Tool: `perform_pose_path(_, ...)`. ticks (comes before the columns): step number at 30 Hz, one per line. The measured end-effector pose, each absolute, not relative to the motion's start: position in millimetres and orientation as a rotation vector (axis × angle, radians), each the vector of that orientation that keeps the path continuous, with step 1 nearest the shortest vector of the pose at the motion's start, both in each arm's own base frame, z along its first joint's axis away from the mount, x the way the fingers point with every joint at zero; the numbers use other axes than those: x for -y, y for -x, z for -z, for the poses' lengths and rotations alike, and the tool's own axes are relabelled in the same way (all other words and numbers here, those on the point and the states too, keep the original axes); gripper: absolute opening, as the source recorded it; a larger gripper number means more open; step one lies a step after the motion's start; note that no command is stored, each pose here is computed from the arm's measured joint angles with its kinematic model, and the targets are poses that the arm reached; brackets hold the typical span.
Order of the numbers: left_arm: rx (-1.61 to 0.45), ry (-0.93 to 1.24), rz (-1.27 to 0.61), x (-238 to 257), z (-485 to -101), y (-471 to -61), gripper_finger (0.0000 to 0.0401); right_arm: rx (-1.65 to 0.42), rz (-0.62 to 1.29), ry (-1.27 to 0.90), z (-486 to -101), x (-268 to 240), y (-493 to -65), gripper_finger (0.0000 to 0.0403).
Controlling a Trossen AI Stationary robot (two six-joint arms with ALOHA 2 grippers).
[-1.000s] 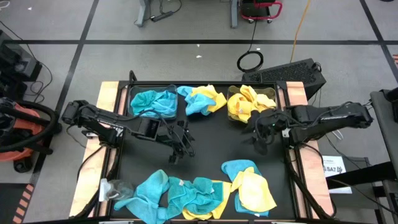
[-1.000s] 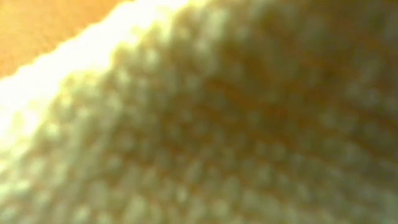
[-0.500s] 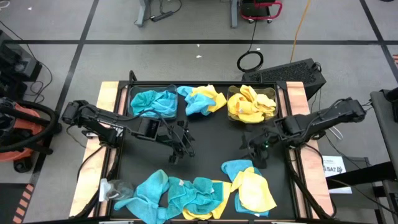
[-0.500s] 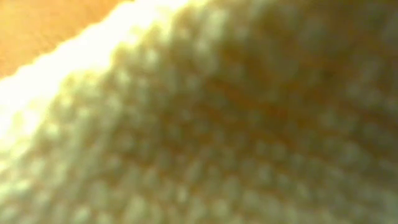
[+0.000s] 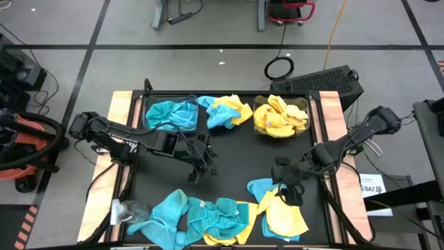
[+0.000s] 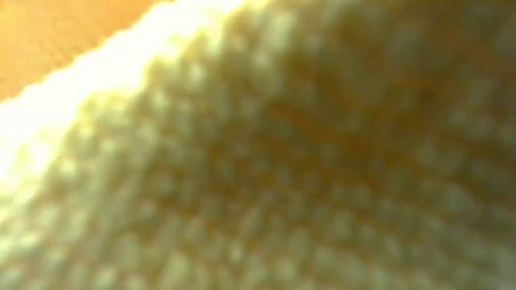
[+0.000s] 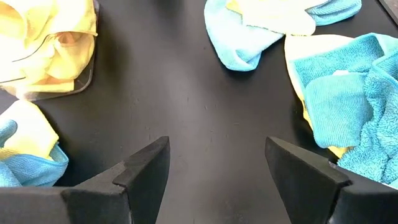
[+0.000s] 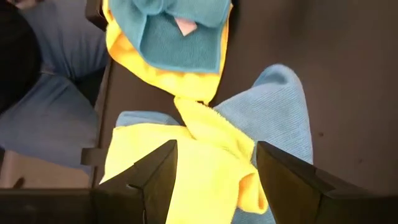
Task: Sort microfiber towel by color & place in baskets
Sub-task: Put the blue microfiber cloth into the left transparent bin
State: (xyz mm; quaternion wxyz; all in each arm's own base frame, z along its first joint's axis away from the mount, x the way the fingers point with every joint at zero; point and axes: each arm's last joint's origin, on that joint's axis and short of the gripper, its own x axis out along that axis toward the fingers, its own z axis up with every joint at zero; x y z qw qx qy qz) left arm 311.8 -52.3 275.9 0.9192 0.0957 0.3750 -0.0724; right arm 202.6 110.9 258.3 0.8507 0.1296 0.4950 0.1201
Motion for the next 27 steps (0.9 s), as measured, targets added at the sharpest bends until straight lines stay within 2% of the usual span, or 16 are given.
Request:
perform_pose_path(14, -0.771, -0.197, 0.149, 52.3, -275.9, -311.8, 0.0270, -0.982, -0.265, -0.173, -243.9, -141.3, -211.9, 0.0210)
perform_pose_path(27, -0.711, -0.241, 0.166, 53.0, -280.2, -315.6, 0.0270, -0.956, -0.195, -0.018, -217.6, -153.0, -231.2, 0.0210)
